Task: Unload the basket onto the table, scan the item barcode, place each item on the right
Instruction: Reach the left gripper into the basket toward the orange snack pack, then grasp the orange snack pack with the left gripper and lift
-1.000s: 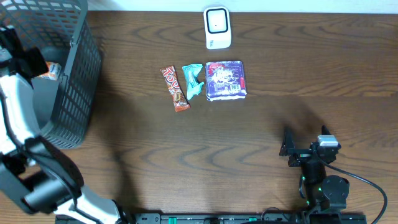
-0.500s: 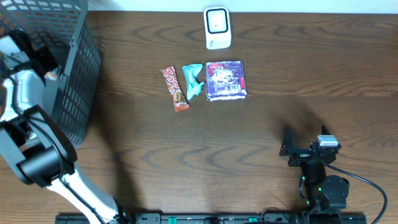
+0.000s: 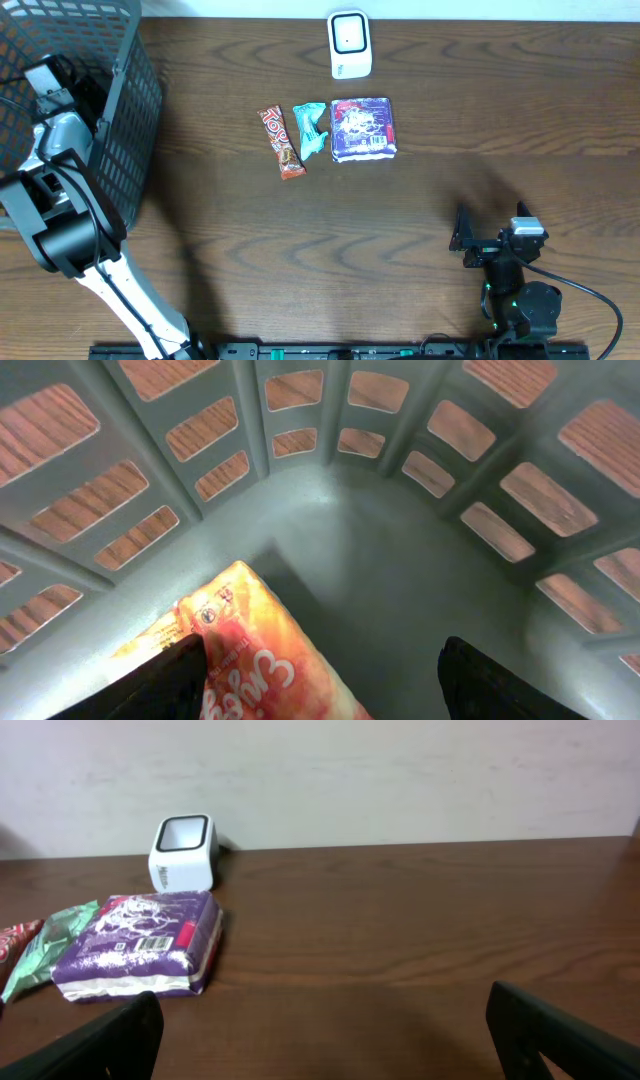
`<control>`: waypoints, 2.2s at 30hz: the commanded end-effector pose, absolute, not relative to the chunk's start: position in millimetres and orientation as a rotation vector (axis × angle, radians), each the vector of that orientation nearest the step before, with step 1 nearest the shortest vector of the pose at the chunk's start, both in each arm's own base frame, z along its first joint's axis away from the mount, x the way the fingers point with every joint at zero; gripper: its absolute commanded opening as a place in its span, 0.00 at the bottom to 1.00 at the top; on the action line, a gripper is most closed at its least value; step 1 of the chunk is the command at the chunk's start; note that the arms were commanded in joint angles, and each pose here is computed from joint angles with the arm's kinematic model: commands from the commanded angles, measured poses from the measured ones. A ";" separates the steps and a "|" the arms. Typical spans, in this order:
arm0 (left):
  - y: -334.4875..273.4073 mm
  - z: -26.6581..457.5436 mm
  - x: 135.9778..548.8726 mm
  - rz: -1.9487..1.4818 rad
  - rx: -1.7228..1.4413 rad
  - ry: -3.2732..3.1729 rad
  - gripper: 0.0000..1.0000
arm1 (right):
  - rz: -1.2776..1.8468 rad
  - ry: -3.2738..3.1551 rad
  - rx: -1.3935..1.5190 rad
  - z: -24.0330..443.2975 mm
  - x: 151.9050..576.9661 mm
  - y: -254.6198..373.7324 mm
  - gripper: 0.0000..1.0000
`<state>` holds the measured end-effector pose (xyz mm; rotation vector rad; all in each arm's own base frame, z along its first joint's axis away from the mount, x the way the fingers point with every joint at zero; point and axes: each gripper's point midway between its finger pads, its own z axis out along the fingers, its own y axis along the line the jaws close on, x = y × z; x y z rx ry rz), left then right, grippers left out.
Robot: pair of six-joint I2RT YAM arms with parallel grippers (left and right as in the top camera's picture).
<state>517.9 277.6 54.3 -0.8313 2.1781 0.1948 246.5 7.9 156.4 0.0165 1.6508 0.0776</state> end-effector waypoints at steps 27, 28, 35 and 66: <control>279.2 -7.3 447.0 0.417 -1.022 2.465 0.07 | 0.065 1.653 0.011 155.0 246.4 6.8 0.99; 278.9 -4.9 446.3 0.417 -1.022 2.466 0.07 | 0.065 1.653 0.011 155.1 246.4 6.8 0.99; 278.0 78.8 458.2 0.372 -0.976 2.322 0.07 | 0.065 1.653 0.011 155.0 246.4 6.8 0.99; -85.1 311.2 469.6 -0.377 -0.110 2.115 0.07 | 0.065 1.653 0.011 155.0 246.4 6.8 0.99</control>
